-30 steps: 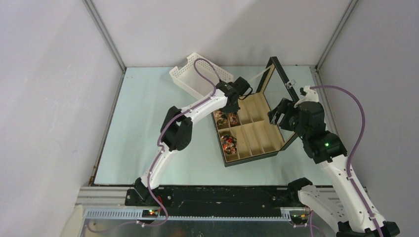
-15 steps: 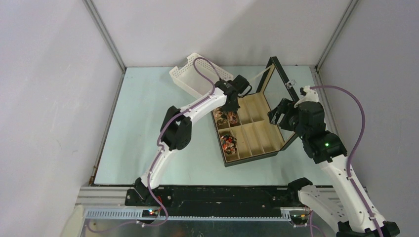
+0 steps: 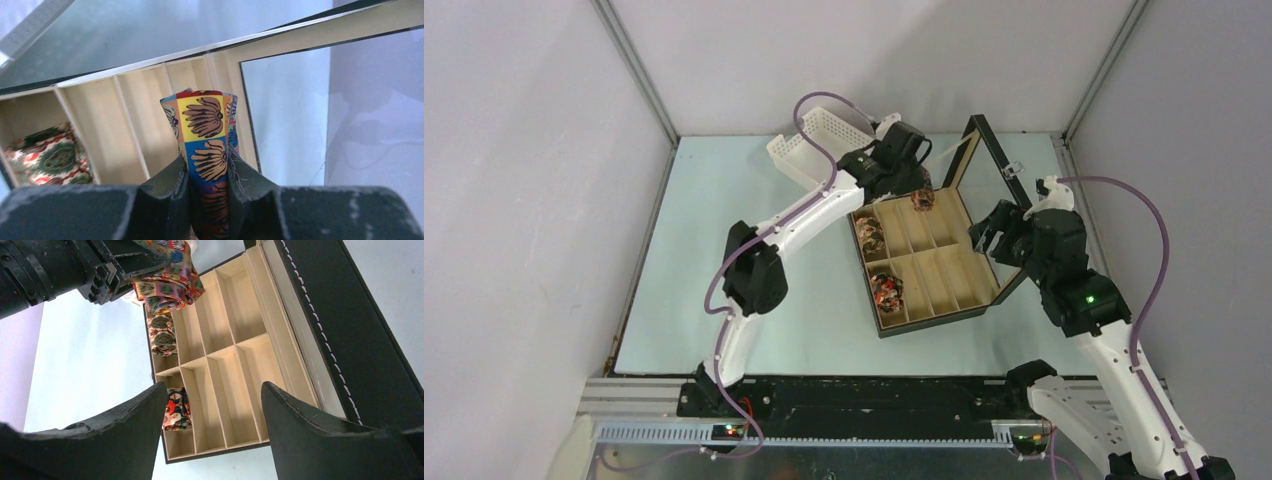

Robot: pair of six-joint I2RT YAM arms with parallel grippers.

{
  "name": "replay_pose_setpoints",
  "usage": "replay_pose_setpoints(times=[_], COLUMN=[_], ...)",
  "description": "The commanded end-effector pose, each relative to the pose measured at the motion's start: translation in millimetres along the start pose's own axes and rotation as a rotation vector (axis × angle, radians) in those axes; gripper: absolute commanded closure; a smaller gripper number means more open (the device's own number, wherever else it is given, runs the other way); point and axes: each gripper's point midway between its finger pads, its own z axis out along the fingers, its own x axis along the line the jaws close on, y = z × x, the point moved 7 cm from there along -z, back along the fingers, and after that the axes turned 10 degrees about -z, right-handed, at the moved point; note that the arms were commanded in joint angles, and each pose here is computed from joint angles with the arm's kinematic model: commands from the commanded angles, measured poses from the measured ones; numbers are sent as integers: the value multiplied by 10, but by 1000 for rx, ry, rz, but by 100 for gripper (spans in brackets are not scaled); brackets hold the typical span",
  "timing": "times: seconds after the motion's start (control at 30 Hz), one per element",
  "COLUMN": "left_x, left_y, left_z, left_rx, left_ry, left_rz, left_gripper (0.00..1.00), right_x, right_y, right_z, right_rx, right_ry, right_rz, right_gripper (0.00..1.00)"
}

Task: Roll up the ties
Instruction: Place the tie in the storage box.

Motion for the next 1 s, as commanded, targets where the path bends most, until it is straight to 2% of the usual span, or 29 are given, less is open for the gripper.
replay_pose_setpoints(times=[0.0,0.17,0.2,0.43,0.97], left_x=[-68,91,233,537,839], left_y=[-40,-179,-256,-343,-299], left_z=[55,254,319,368,315], left_rx=[-14,-19,-2,0,-20], left_ry=[-119,-162,-133,-146,-135], left_rz=[-2,-19,-17,-49,-96], left_gripper=[100,100,100,100,100], right_x=[-9,-7,-7,3,63], right_y=[53,52,50,43,44], right_z=[6,13,17,41,106], right_rx=[-32,-29,-27,-17,-2], right_ry=[-13,-13,-12,-8,27], right_rz=[15,15,15,21,33], right_gripper=[28,28,28,28,29])
